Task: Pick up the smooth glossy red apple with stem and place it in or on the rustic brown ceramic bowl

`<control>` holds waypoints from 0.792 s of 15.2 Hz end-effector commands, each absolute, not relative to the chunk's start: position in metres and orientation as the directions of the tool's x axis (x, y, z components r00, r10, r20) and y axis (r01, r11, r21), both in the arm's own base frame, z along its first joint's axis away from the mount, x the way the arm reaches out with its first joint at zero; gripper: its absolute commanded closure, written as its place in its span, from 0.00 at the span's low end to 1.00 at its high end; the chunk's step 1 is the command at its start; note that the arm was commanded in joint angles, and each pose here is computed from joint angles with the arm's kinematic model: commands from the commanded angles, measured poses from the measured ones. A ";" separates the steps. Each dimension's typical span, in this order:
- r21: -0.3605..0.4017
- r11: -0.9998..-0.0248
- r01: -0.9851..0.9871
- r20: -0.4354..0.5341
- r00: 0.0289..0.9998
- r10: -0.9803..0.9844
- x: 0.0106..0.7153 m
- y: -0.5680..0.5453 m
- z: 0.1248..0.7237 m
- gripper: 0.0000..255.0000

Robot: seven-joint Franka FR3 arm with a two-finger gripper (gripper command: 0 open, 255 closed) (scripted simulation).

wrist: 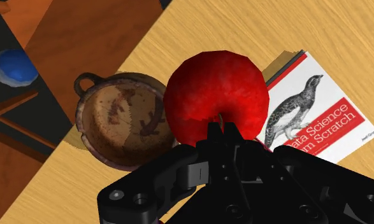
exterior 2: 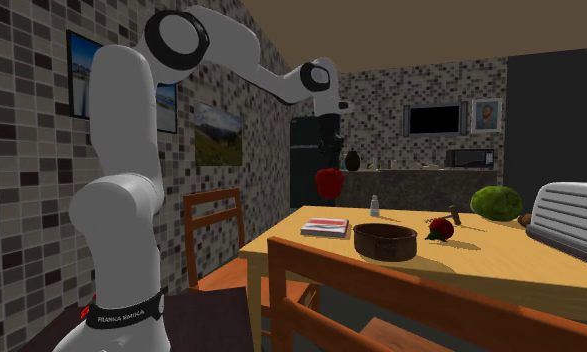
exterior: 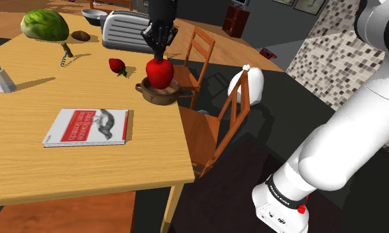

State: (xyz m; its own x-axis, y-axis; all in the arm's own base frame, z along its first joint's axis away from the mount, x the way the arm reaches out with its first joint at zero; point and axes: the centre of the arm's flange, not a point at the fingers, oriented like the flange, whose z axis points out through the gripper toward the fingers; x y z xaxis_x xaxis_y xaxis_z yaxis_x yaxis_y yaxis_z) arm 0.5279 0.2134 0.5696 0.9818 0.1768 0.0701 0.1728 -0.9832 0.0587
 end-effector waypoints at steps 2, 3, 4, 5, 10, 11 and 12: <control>0.059 -0.983 0.173 0.070 0.982 0.177 0.555 0.185 0.582 1.00; 0.059 -0.983 0.173 0.070 0.982 0.177 0.564 0.177 0.586 1.00; 0.059 -0.983 0.173 0.070 0.982 0.177 0.574 0.169 0.590 1.00; 0.059 -0.983 0.173 0.070 0.982 0.177 0.584 0.161 0.594 1.00; 0.059 -0.983 0.173 0.070 0.982 0.177 0.632 0.120 0.613 1.00; 0.059 -0.983 0.173 0.070 0.982 0.177 0.642 0.112 0.617 1.00; 0.059 -0.983 0.173 0.070 0.982 0.177 0.651 0.104 0.621 1.00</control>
